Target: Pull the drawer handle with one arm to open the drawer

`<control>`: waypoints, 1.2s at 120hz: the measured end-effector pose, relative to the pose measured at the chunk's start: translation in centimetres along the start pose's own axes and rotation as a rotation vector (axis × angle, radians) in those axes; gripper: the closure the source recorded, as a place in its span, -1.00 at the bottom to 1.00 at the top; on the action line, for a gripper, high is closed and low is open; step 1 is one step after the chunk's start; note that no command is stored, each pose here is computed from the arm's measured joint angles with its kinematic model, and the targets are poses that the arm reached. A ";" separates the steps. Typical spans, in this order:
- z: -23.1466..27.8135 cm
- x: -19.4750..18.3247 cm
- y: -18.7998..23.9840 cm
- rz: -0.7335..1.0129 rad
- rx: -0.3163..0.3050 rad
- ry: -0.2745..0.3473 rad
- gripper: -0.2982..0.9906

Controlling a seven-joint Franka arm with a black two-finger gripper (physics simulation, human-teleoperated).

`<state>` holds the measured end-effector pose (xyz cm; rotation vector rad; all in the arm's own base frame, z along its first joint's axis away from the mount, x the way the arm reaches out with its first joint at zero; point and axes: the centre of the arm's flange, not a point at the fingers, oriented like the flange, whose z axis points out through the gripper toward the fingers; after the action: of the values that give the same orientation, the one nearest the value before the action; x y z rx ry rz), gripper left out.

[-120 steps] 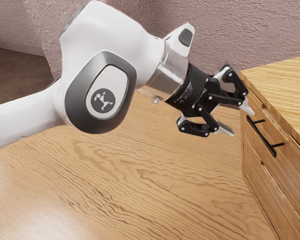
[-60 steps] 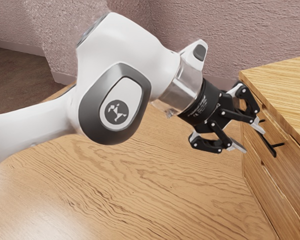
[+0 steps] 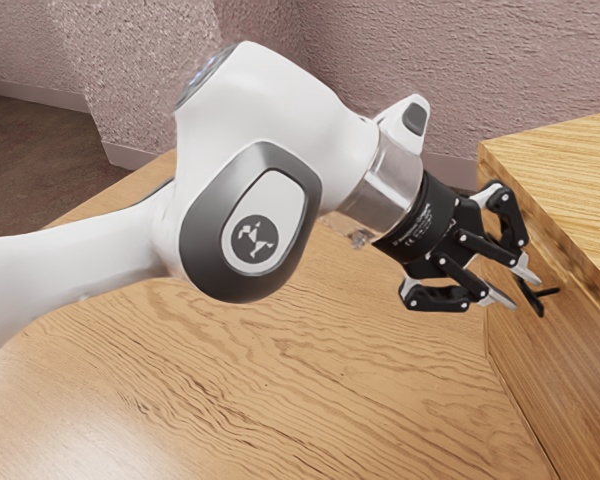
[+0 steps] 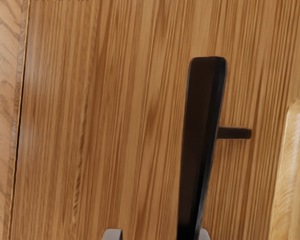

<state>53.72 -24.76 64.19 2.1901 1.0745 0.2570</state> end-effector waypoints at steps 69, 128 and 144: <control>-7.1 1.7 -6.4 -0.073 0.006 0.073 0.54; -10.9 -0.2 -11.1 -0.082 0.007 0.090 0.56; -12.1 -1.1 -12.6 -0.077 0.002 0.093 0.55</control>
<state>39.79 -14.32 65.25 2.1509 1.2078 0.3255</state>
